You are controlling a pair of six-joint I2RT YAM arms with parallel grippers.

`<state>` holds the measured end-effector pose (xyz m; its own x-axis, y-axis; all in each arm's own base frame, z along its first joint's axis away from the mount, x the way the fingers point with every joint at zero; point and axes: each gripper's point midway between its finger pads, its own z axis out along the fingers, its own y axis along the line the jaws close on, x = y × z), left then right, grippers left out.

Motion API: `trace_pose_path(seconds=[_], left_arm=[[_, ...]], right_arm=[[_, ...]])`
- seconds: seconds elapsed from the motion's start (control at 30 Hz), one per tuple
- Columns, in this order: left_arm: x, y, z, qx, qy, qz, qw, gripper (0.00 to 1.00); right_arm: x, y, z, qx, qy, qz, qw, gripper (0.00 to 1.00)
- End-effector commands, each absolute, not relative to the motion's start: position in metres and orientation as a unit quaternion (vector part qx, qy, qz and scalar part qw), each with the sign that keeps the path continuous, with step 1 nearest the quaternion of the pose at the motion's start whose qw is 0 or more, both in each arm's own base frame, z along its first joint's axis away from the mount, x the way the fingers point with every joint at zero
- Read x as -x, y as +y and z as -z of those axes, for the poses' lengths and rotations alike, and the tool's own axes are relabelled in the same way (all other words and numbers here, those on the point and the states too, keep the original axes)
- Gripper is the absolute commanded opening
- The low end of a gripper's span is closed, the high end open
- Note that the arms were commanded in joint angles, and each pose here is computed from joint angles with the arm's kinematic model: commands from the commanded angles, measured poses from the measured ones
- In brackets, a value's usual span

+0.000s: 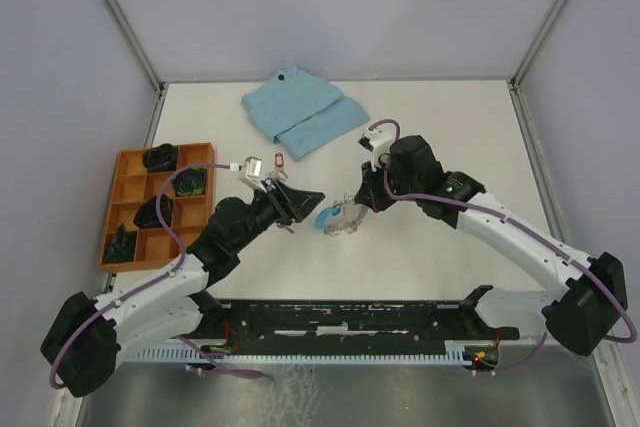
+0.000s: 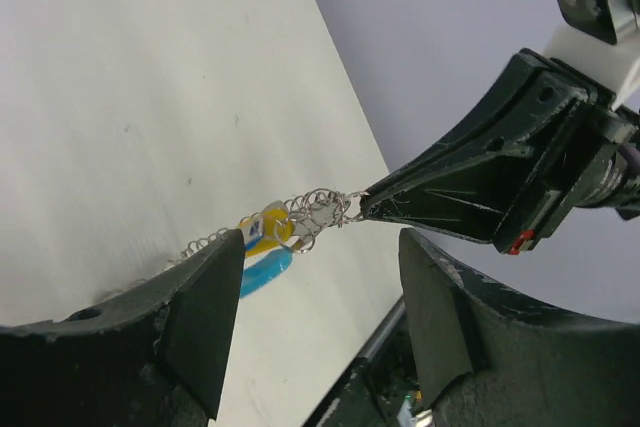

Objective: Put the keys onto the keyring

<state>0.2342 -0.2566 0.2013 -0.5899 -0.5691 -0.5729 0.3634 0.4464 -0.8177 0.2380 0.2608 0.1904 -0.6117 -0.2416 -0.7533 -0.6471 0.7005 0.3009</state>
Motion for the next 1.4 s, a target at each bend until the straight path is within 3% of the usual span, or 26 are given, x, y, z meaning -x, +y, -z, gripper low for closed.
trace_pose_path(seconds=[0.0, 0.27, 0.5, 0.9, 1.1, 1.37], left_arm=[[-0.237, -0.250, -0.210, -0.078, 0.716, 0.439, 0.537, 0.70], [-0.232, -0.275, -0.228, -0.238, 0.651, 0.427, 0.581, 0.71], [-0.215, -0.302, -0.244, -0.332, 0.584, 0.470, 0.573, 0.71], [-0.206, -0.328, -0.236, -0.419, 0.541, 0.497, 0.533, 0.64], [-0.206, -0.337, -0.223, -0.438, 0.546, 0.508, 0.502, 0.53], [-0.197, -0.332, -0.211, -0.440, 0.557, 0.512, 0.484, 0.31]], right_arm=[[-0.240, 0.269, -0.203, 0.281, 0.839, -0.300, 0.357, 0.01], [-0.241, 0.272, -0.203, 0.297, 0.837, -0.298, 0.351, 0.01], [-0.241, 0.275, -0.209, 0.314, 0.827, -0.302, 0.354, 0.01], [-0.240, 0.278, -0.218, 0.343, 0.808, -0.309, 0.367, 0.01], [-0.240, 0.279, -0.219, 0.349, 0.803, -0.310, 0.371, 0.01], [-0.246, 0.274, -0.221, 0.347, 0.802, -0.294, 0.387, 0.01]])
